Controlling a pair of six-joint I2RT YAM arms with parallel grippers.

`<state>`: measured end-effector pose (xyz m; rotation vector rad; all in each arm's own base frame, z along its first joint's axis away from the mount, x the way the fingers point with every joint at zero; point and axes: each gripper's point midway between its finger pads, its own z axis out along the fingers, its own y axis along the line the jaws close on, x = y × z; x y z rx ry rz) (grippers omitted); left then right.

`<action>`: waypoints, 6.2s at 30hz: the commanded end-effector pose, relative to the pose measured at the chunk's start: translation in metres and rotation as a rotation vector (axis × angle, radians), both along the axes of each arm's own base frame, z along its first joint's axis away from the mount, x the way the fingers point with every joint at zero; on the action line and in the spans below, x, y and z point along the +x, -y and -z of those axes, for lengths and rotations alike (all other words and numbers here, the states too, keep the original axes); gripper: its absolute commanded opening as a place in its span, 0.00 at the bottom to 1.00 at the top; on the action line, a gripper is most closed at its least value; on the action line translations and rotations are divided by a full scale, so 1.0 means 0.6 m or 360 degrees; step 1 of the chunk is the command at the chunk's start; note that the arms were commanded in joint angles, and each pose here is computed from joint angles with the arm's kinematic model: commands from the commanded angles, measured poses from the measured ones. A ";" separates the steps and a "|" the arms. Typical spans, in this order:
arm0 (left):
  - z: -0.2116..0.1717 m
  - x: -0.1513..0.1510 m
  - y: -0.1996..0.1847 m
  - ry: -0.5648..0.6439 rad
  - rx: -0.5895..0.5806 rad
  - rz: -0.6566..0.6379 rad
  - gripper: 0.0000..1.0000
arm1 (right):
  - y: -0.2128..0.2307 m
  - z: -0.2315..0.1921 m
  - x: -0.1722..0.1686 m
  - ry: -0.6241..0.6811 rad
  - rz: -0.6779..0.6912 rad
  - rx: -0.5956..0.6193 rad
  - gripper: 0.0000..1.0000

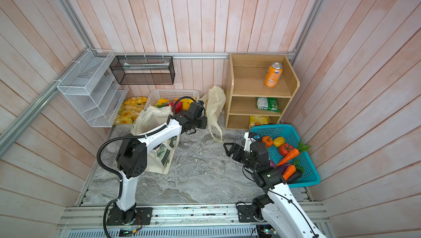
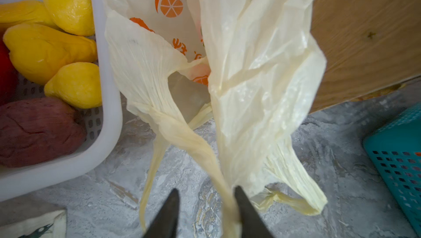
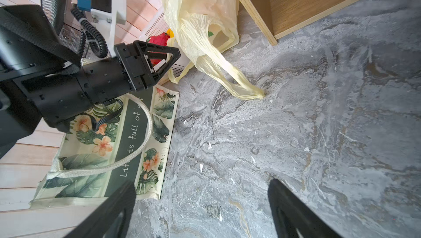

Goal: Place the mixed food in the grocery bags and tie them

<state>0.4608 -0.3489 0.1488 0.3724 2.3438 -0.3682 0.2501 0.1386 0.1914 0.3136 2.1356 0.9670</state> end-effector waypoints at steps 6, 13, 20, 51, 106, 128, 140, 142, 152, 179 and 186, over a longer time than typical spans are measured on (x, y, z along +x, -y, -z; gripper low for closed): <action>-0.036 -0.057 -0.001 -0.0046 -0.0140 0.0154 0.00 | -0.002 -0.012 -0.007 0.0017 -0.0029 0.0021 0.90; -0.100 -0.202 0.004 -0.0144 -0.0449 0.0400 0.00 | -0.017 -0.021 -0.005 0.0039 -0.0104 0.0048 0.86; -0.142 -0.244 -0.013 -0.0120 -0.0544 0.0465 0.00 | -0.046 -0.041 0.010 0.0056 -0.0216 0.0066 0.83; -0.322 -0.277 0.012 0.0090 -0.0748 0.0786 0.00 | -0.138 0.021 0.075 0.0141 -0.0415 -0.0645 0.82; -0.268 -0.254 -0.049 0.0110 -0.0931 0.0466 0.68 | -0.119 -0.261 0.047 0.0389 -0.0561 0.0208 0.00; -0.229 -0.296 0.010 0.0040 -0.1016 0.0560 0.73 | -0.146 -0.208 0.042 0.0293 -0.0588 0.0259 0.00; -0.175 -0.289 0.006 -0.0001 -0.0935 0.0487 0.55 | -0.163 -0.202 0.040 0.0284 -0.0617 0.0265 0.00; -0.165 -0.287 0.007 -0.0016 -0.0924 0.0478 0.49 | -0.164 -0.200 0.040 0.0280 -0.0619 0.0269 0.00; -0.172 -0.273 0.007 0.0033 -0.0840 0.0473 0.02 | -0.154 -0.173 0.035 0.0244 -0.0589 0.0180 0.00; -0.212 -0.261 -0.071 0.0011 -0.0751 0.0454 0.00 | 0.009 0.128 0.031 -0.0252 0.0005 -0.0250 0.00; -0.213 -0.256 -0.067 -0.0004 -0.0764 0.0440 0.00 | 0.058 0.184 0.018 -0.0392 0.0139 -0.0372 0.00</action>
